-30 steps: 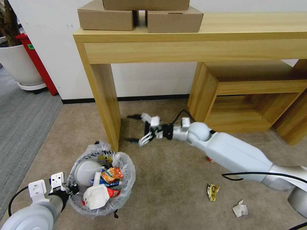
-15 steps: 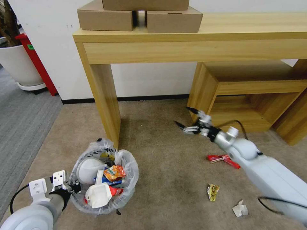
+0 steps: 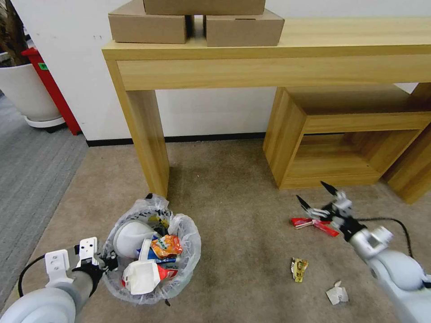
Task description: Pick up the trash bin and place the garbage on the floor into it.
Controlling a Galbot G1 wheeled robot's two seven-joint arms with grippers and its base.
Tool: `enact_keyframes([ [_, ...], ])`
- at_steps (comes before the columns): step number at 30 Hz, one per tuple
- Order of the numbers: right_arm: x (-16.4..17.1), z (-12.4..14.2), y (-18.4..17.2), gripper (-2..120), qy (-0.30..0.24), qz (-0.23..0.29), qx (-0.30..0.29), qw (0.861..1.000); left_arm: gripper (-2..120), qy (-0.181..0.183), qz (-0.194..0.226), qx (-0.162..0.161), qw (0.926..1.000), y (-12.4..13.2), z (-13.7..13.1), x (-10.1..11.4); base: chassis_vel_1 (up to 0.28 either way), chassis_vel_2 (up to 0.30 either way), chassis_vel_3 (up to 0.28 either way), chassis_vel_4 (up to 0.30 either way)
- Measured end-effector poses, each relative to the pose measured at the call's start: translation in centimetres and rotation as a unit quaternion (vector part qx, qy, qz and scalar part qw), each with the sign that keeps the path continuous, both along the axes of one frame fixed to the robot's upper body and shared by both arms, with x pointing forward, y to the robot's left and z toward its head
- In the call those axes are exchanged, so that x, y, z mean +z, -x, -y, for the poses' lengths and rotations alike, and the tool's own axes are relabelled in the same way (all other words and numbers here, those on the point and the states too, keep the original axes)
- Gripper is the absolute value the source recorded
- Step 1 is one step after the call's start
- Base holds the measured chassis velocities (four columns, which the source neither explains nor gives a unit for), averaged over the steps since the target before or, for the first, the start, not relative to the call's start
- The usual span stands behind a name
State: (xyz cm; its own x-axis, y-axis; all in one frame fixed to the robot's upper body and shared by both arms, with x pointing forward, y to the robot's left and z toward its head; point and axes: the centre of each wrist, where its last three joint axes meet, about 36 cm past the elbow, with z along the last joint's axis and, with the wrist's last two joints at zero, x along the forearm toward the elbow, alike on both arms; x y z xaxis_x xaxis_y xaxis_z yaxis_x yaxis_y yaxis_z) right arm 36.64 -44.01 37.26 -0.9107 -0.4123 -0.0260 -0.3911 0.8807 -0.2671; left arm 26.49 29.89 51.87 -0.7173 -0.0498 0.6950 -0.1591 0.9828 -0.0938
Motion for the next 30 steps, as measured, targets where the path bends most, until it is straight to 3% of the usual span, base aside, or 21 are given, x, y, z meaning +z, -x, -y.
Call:
enact_keyframes([
  [2, 0.2, 1.0, 2.5, 100, 0.028, 0.011, -0.029, 0.999, 0, -0.003, 0.003, -0.011, 0.9999, -0.1, 0.2, 0.4, 0.000, 0.000, 0.000, 0.000],
  [7, 0.7, 1.7, 4.4, 100, 0.053, 0.043, -0.081, 0.994, 0, -0.001, 0.007, -0.013, 0.9999, -0.1, 0.3, 0.6, 0.000, 0.000, 0.000, 0.000],
  [14, 0.3, -0.5, 6.1, 100, -0.008, 0.070, -0.151, 0.986, 0, 0.006, 0.008, -0.011, 0.9999, 0.1, 0.5, 0.3, 0.000, 0.000, 0.000, 0.000],
  [30, -0.8, -1.2, 6.5, 100, -0.010, 0.067, -0.139, 0.988, 0, 0.010, 0.005, -0.005, 0.9999, 0.1, 0.5, -0.2, 0.000, 0.000, 0.000, 0.000],
])
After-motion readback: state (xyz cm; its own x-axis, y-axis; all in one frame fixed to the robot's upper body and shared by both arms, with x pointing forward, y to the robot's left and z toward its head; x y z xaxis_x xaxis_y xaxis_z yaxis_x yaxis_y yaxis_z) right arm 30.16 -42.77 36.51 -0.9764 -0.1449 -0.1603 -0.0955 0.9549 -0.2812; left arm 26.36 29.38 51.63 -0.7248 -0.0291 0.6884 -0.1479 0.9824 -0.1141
